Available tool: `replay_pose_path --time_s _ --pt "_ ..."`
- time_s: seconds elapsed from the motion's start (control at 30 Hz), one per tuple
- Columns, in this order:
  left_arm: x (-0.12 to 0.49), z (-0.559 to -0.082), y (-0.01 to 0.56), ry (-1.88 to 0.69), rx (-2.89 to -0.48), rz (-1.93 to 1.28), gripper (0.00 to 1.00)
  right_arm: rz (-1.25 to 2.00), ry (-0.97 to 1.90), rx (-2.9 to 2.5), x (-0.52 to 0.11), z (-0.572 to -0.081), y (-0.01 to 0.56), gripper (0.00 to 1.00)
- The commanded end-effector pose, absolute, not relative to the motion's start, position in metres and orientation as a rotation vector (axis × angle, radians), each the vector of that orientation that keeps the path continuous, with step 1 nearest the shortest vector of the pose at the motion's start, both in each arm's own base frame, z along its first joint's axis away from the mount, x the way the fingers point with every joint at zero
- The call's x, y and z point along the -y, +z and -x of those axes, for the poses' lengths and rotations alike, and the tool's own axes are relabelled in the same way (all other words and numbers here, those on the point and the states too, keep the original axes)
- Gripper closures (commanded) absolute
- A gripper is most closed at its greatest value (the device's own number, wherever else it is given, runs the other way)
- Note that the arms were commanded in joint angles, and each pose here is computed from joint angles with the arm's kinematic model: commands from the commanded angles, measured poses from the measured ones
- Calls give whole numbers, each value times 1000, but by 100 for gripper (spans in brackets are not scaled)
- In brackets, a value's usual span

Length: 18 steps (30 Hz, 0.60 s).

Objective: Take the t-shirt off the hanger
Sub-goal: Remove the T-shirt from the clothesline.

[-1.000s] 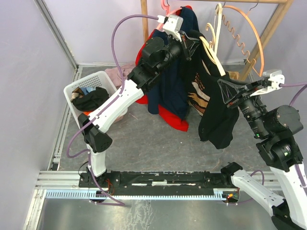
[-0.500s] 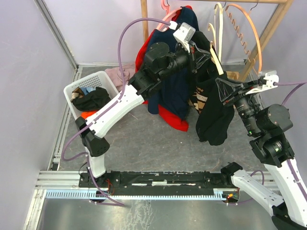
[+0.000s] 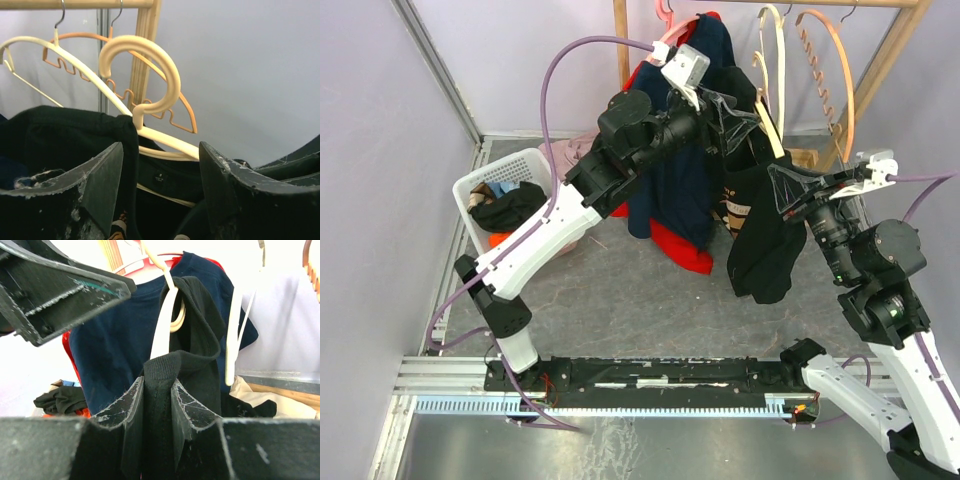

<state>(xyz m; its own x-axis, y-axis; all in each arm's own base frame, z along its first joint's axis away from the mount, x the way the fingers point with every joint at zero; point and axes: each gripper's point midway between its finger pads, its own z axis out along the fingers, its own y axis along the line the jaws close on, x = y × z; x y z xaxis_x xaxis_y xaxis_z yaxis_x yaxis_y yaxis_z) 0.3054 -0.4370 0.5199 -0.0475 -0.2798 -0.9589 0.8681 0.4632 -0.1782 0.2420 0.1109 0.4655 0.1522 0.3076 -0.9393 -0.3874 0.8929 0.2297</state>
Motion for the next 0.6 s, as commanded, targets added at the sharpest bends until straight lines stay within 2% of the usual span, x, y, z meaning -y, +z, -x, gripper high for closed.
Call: replay_pose_path --time_s 0.0,0.13,0.57 --pt "421 -286 564 -1021 -1124 -610 30 76 514 -1205 -106 -229 497 99" --pt "430 -279 571 -1061 -1053 -657 24 87 521 -1211 -107 -228 495 99" --pt "453 -286 581 -1092 -981 -685 22 109 550 -1216 -113 -226 491 99"
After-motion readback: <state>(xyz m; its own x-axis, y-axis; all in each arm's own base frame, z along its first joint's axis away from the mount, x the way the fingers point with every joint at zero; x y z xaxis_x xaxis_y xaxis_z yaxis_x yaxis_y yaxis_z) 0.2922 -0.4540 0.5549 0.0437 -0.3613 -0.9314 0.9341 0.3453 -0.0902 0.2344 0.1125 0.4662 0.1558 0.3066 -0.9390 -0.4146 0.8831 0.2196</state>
